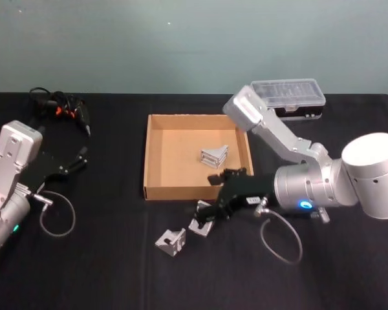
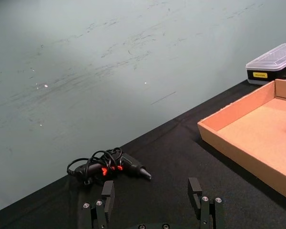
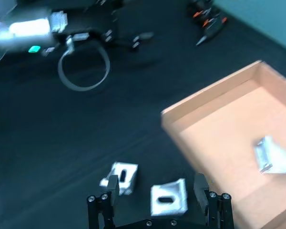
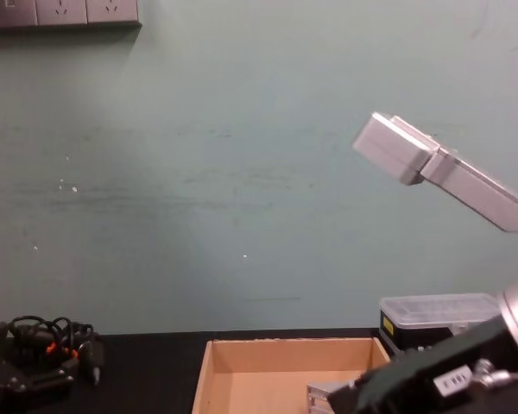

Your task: Use one hand to pick up the angle iron from the table and place it into the box.

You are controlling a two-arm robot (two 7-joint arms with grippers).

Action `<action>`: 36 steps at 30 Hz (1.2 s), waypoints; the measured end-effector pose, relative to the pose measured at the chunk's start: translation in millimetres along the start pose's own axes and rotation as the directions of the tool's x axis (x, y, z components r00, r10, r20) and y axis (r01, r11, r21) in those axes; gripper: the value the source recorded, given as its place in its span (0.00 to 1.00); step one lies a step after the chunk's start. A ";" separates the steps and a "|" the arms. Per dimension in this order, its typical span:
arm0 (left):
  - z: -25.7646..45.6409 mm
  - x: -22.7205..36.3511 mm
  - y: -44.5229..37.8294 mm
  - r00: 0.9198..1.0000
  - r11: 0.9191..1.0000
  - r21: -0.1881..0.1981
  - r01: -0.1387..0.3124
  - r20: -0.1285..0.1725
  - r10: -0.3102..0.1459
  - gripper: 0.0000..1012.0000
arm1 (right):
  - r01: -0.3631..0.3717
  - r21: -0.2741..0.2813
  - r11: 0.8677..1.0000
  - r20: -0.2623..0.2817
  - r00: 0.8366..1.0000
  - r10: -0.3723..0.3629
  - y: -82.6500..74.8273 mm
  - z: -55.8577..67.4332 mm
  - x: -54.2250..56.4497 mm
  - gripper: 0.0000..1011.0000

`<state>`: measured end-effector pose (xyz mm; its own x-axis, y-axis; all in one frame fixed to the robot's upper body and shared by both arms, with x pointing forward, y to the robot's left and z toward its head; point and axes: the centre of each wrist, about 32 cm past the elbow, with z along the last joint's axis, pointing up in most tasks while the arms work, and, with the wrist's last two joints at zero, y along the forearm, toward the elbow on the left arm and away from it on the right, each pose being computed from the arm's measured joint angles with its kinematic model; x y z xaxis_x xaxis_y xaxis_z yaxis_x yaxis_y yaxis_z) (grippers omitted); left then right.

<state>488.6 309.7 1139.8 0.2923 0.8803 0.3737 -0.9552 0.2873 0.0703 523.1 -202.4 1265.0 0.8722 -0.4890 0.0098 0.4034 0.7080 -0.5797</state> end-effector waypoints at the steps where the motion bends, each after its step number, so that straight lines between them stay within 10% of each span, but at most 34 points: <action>1: 0.0 0.0 0.0 1.000 1.000 0.000 0.000 0.000 0.000 1.00 | -0.004 -0.009 1.000 0.006 1.000 0.004 -1.1 0.8 -2.4 0.99; 36: 0.0 0.0 0.0 1.000 1.000 0.000 0.000 0.000 0.000 1.00 | 0.001 -0.130 0.992 0.007 1.000 0.000 16.7 -1.8 2.7 0.99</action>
<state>488.6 309.6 1139.8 0.2923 0.8803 0.3737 -0.9553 0.2873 0.0703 531.7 -192.8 1253.9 0.8743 -0.4852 0.0158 0.3650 0.6355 -0.6804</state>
